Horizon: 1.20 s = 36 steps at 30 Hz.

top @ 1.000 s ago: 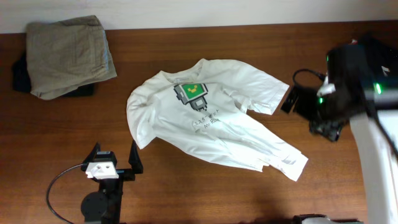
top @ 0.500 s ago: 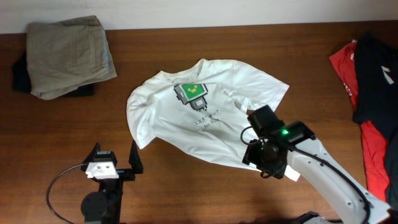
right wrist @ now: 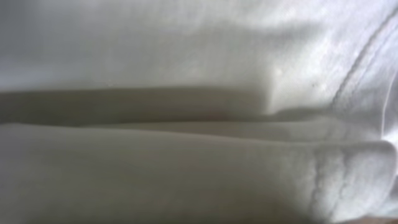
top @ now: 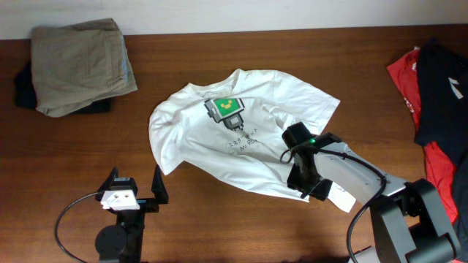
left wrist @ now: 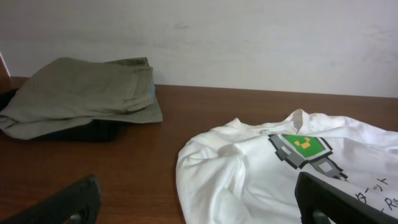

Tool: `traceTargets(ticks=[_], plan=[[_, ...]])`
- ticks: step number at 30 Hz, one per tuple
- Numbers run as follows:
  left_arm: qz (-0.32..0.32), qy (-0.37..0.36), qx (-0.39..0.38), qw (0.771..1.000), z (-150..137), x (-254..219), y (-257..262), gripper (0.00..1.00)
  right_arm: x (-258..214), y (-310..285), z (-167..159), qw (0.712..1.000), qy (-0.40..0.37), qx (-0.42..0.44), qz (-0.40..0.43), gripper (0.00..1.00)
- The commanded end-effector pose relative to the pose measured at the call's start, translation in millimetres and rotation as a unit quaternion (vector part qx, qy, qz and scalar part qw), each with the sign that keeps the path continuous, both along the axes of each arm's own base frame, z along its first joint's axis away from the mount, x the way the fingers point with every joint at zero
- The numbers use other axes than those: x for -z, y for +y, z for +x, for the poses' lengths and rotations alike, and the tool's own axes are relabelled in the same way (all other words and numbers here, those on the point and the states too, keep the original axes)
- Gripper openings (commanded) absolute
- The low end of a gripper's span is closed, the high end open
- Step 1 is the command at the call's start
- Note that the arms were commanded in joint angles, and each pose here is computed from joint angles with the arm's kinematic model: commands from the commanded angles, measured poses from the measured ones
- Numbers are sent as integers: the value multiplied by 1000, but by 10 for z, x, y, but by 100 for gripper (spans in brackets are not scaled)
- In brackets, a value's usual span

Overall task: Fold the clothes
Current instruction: 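Grasp the T-shirt's lower corners with left and right grippers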

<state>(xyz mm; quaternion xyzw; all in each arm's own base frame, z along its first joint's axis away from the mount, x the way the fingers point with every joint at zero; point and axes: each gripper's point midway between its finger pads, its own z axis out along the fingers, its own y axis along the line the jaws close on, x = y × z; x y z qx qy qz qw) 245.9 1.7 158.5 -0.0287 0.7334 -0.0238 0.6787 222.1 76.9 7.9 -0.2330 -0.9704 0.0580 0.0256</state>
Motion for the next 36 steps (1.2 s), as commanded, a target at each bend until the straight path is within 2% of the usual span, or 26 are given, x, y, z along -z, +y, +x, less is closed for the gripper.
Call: traceTargets(ticks=[1, 4, 6, 9, 15, 23, 26, 28, 30, 33, 36], plan=[[-6, 1, -4, 1000, 1, 26, 14, 99, 13, -29, 51, 1000, -11, -6, -7, 51], [-6, 1, -4, 1000, 1, 26, 14, 99, 18, 4, 99, 1000, -21, -6, 1, 51], [-6, 1, -4, 1000, 1, 26, 15, 99, 19, 5, 103, 1000, -22, -6, 1, 38], [-6, 1, -4, 1000, 1, 26, 15, 99, 19, 9, 128, 1000, -27, -5, 2, 31], [-6, 1, -4, 1000, 1, 26, 14, 99, 19, -3, 162, 999, -35, -2, -3, 4], [-7, 1, 6, 1000, 0, 21, -21, 99, -6, -40, 203, 999, -47, 8, -14, 4], [-9, -25, 47, 999, 0, -108, -161, 99, -6, -37, 211, 999, -49, 8, -14, 4], [-5, -79, 123, 989, -51, -374, -420, 99, -6, -36, 212, 999, -49, 8, -14, 4], [-17, -97, 145, 985, -87, -505, -490, 99, -6, -34, 218, 999, -50, 8, -13, 4], [-35, -51, 143, 988, -67, -531, -490, 99, -6, -33, 220, 999, -51, 8, -13, 4], [-45, 66, 139, 987, 39, -409, -487, 99, -6, -32, 219, 999, -51, 8, -13, 4]])
